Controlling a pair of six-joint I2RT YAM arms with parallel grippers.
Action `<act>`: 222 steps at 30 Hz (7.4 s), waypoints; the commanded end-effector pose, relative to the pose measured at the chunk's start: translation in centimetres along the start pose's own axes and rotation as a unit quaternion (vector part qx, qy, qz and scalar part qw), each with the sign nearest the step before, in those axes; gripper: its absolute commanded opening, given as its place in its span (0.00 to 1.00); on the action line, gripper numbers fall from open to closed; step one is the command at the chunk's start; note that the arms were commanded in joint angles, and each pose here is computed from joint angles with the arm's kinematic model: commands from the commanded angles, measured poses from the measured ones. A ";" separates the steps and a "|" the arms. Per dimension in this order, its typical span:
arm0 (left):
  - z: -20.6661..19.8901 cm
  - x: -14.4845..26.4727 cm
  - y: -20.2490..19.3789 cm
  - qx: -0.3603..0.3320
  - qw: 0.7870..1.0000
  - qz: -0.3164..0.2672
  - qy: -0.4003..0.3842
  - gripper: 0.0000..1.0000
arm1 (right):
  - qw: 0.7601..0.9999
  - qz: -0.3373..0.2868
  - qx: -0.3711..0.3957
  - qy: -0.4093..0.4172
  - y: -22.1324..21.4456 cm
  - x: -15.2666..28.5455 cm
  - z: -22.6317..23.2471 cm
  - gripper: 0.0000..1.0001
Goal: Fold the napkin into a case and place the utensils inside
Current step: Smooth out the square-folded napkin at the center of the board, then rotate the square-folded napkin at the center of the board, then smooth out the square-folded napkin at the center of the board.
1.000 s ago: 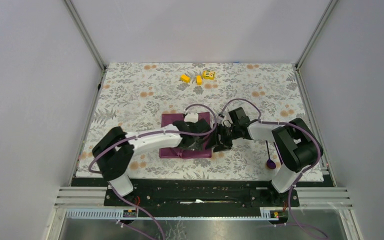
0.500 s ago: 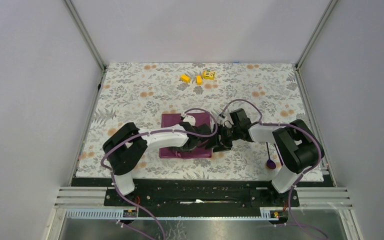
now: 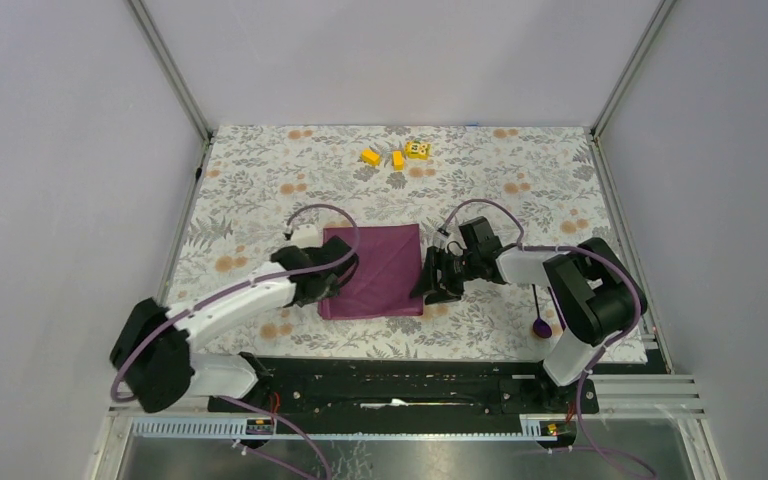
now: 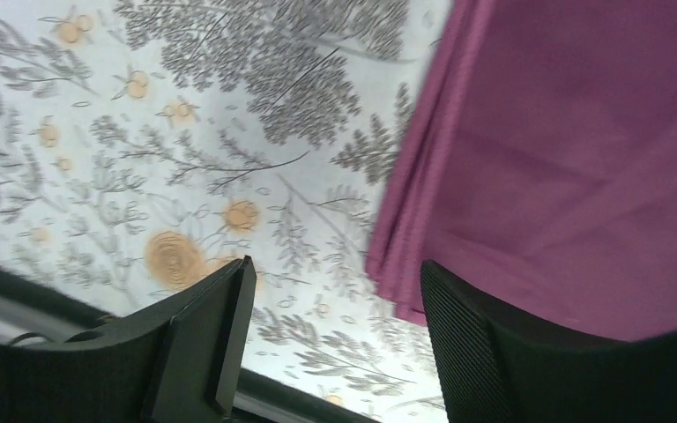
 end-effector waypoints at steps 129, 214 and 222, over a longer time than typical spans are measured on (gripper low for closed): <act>-8.7 -2.5 0.1 0.076 0.904 0.121 -0.402 0.11 | 0.984 -0.103 -0.085 -0.114 1.4 6.8 -4.4 0.60; -6.5 -2.0 -0.1 0.075 0.912 0.120 -0.384 0.22 | 0.984 -0.062 -0.025 -0.166 -0.3 8.2 -1.4 0.47; -6.4 1.2 2.4 0.089 0.898 0.090 -0.421 0.29 | 0.999 -0.034 -0.029 -0.028 -0.3 6.7 1.8 0.60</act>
Point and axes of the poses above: each gripper's point midway between its finger pads, its own x axis back along the fingers, its own z axis along the line the jaws close on, y = z × x, the point moved 4 cm from there along x, back along the fingers, and after that the axes turned 8 degrees about -x, right-handed, at the moved point
